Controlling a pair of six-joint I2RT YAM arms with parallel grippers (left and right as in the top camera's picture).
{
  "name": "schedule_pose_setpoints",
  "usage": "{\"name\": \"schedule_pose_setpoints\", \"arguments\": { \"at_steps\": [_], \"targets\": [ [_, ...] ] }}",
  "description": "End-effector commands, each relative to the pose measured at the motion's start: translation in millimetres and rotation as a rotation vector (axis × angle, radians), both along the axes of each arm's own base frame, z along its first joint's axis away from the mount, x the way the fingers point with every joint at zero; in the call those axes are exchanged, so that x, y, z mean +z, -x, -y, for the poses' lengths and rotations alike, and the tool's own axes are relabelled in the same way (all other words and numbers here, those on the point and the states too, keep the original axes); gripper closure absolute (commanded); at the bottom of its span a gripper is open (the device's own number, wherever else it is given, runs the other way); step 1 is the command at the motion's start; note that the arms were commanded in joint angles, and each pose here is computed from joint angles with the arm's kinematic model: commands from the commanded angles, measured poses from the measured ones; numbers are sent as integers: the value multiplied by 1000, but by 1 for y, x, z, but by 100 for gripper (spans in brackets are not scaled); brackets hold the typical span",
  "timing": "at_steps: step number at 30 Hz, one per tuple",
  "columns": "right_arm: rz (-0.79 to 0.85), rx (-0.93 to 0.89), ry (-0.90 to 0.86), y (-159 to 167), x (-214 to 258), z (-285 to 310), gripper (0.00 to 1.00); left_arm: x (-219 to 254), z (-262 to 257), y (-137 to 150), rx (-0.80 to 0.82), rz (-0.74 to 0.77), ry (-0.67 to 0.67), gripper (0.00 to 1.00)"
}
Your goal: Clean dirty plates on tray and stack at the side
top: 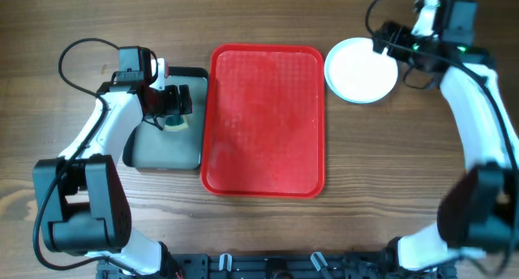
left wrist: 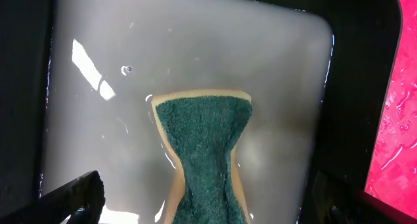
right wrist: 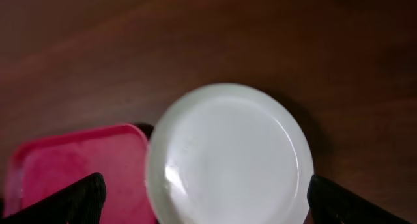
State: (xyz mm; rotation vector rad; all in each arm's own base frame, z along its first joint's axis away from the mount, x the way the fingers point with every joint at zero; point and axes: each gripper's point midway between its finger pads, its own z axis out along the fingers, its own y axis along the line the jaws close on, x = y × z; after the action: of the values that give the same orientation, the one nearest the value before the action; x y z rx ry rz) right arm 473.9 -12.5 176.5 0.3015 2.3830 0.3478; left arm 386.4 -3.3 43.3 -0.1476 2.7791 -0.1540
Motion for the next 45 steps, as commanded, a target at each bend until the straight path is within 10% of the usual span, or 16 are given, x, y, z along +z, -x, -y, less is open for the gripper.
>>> {"name": "schedule_pose_setpoints", "arguments": {
  "at_steps": [1,21,35,45],
  "targets": [
    [176,43,17,18,77,-13,0,-3,-1,-1,-4,-5,-8,0],
    [855,43,96,218,319,-33,1,-3,-1,-1,-4,-5,-8,0],
    [664,41,80,213,272,-32,1,-3,-1,-1,-5,-5,-8,0],
    [984,10,124,226,296,-30,0,-3,-1,-1,-4,-5,-8,0]
  ]
}}
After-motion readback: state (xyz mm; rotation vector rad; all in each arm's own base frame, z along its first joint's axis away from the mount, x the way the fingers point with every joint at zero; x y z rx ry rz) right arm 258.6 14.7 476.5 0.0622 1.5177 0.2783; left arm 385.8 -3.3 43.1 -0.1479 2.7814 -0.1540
